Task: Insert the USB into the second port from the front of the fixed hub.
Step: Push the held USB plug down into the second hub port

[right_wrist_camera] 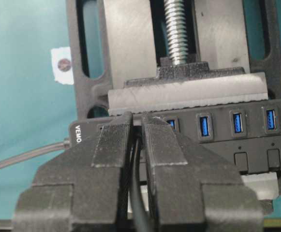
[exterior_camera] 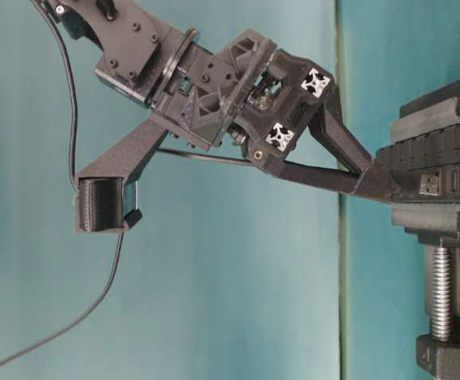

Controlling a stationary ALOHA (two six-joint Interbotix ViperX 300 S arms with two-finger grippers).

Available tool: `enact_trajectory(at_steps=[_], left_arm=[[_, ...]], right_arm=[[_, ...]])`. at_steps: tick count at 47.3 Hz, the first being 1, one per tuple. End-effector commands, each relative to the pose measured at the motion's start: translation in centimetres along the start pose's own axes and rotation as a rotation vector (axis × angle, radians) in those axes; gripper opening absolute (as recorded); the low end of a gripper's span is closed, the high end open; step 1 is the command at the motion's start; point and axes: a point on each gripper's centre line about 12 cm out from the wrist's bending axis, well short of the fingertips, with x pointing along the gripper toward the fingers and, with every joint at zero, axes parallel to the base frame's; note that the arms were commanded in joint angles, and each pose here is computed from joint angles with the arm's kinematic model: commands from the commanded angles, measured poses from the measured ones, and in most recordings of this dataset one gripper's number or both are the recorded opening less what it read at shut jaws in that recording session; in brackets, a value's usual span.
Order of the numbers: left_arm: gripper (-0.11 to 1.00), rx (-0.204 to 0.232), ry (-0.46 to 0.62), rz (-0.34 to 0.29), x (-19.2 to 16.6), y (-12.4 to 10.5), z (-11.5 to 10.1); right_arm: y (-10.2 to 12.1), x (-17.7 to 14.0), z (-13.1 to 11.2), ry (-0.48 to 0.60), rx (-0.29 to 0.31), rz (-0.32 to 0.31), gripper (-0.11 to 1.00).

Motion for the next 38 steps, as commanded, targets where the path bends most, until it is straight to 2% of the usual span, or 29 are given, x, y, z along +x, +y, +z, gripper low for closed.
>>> enact_trajectory(at_steps=[1, 38], left_arm=[[0.0, -0.001, -0.011, 0.001, 0.04, 0.0, 0.44], [0.0, -0.001, -0.012, 0.001, 0.04, 0.0, 0.41]], right_arm=[[0.09, -0.49, 0.52, -0.015, -0.008, 0.001, 0.06], [0.14, -0.14, 0.92, 0.01, -0.028, -0.01, 0.06]])
